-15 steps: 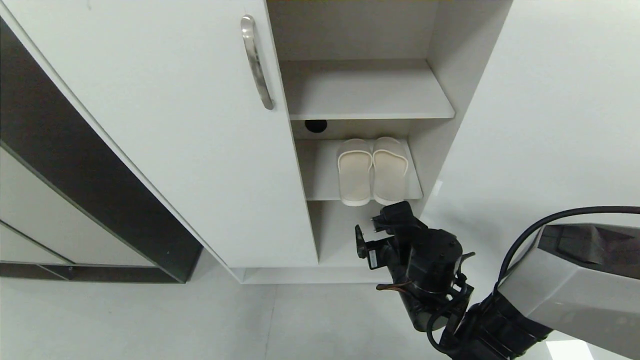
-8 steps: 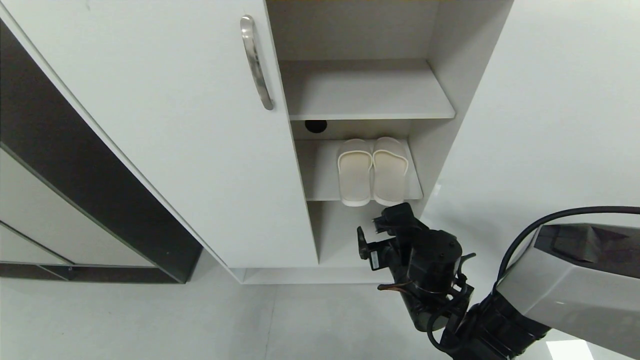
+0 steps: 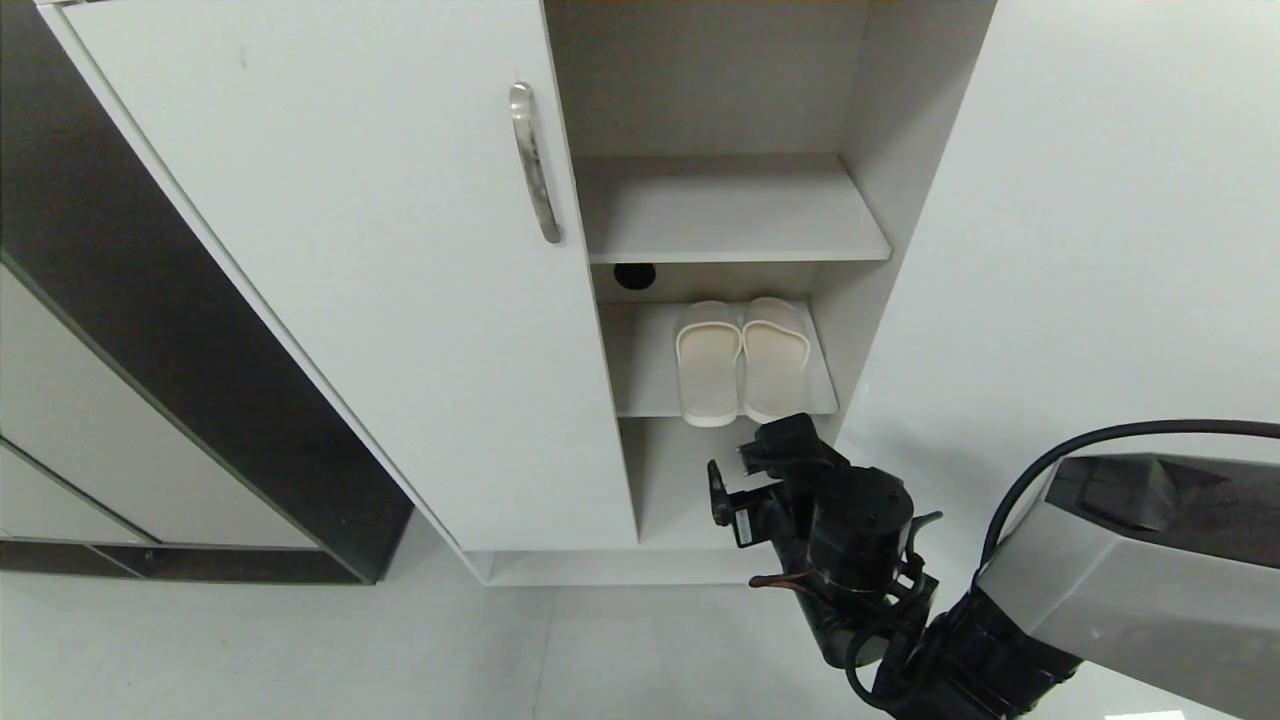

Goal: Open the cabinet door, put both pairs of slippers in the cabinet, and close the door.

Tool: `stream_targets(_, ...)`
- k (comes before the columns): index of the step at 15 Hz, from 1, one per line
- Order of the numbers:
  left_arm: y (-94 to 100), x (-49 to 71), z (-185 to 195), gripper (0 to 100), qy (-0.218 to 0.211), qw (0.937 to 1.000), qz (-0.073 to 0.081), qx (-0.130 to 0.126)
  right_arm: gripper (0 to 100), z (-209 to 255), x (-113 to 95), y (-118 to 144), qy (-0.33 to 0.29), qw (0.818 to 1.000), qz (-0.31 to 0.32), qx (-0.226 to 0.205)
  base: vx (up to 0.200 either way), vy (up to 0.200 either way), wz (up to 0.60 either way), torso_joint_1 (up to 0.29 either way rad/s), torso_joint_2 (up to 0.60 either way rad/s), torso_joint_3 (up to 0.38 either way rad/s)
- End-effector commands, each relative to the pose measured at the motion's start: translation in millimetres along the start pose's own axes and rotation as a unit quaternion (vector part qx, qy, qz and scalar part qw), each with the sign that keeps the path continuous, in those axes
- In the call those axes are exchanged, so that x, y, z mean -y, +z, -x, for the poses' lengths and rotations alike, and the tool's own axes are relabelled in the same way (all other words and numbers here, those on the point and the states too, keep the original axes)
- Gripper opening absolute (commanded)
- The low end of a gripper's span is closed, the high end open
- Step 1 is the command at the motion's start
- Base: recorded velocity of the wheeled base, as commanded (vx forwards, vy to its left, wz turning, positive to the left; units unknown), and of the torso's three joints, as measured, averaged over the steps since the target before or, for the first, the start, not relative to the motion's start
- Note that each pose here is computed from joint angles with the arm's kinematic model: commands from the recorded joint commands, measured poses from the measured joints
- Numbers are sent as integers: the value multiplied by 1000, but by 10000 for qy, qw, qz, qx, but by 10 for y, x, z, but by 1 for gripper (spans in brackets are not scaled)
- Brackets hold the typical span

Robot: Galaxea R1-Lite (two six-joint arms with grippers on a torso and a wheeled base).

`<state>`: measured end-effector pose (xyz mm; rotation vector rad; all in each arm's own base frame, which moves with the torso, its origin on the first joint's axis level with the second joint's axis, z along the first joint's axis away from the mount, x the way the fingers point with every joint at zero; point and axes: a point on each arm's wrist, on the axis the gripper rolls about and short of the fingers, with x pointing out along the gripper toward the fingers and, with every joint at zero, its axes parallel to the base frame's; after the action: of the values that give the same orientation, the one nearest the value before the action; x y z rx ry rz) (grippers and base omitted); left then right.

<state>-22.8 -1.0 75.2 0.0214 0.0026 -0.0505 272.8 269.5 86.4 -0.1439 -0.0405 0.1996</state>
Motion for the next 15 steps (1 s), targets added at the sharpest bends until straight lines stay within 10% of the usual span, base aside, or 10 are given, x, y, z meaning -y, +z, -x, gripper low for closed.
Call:
stream_targets(1,0,0,-1,0,-1,10000,0,-7,100,-2,-6,-25,4,10000,14,-15,0,0,0,2,-2,198)
stream_targets(15,0,0,-1,0,-9,10000,-7,-7,100,417,124,256,901,9959,0,-51,0,0,0,3,2,156)
